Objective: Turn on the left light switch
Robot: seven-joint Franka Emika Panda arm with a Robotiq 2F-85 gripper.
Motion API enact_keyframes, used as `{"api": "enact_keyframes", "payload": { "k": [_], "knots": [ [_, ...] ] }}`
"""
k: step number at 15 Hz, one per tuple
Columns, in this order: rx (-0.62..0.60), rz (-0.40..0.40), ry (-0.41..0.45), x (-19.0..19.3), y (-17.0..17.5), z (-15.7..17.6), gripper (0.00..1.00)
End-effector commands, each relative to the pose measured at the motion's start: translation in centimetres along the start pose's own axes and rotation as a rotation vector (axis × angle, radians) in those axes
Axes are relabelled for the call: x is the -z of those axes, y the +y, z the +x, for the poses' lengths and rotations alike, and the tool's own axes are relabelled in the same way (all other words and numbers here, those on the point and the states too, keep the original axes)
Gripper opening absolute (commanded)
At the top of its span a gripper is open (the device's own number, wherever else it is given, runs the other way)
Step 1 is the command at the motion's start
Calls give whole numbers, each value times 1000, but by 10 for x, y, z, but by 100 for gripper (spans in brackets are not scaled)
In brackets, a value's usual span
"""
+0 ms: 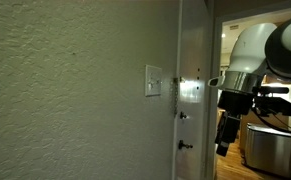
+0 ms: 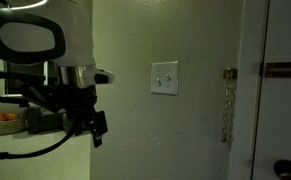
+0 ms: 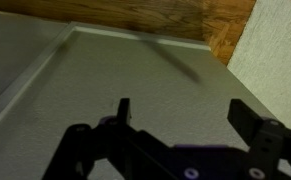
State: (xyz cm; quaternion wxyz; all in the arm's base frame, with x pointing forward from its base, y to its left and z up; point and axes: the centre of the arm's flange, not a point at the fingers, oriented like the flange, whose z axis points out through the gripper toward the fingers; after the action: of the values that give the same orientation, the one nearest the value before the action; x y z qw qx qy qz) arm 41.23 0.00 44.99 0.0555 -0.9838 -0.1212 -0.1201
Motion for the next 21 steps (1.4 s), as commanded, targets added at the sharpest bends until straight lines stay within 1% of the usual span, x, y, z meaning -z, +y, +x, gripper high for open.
{"api": "enact_keyframes", "payload": {
  "k": [1, 8, 12, 14, 21],
  "knots": [
    [13, -6, -17, 2, 2, 6, 100],
    [32, -31, -59, 9, 11, 42, 100],
    [32, -54, -74, 23, 17, 62, 100],
    [28, -81, -43, 34, 21, 73, 100],
    [-19, -131, 76, 65, 29, 111, 100]
  ]
}}
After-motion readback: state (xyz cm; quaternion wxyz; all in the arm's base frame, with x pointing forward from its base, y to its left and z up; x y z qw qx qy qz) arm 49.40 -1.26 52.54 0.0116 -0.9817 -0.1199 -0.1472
